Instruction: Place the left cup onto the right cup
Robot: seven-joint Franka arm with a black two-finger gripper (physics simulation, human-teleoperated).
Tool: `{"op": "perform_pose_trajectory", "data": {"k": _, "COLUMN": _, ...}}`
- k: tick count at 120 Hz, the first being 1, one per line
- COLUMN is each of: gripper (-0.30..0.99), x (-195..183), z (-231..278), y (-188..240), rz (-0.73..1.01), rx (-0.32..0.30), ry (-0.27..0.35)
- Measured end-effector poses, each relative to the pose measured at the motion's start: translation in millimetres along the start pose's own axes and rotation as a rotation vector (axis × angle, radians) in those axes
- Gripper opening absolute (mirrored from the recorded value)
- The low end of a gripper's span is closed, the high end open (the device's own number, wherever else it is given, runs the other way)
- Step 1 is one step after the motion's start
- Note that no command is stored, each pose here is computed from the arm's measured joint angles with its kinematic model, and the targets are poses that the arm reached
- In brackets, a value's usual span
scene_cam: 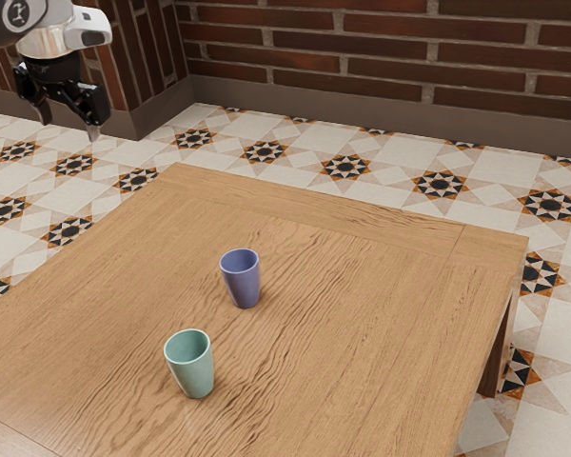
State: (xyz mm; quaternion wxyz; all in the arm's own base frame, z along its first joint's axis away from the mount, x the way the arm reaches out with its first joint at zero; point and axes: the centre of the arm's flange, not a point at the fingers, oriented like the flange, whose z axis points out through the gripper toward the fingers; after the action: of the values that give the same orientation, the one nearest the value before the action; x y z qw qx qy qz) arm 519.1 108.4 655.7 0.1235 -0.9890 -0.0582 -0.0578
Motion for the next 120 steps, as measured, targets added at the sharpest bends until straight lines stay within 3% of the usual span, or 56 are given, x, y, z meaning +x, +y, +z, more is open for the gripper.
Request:
{"op": "perform_pose_trajectory", "data": {"k": 73, "gripper": 0.69, "x": -3, "z": 14, "y": 5, "rz": 0.021, "rx": -0.006, "ry": -0.029}}
{"op": "perform_pose_trajectory", "data": {"k": 120, "gripper": 0.69, "x": -27, "z": 101, "y": 30, "rz": 0.005, "rx": -0.067, "ry": -0.216}}
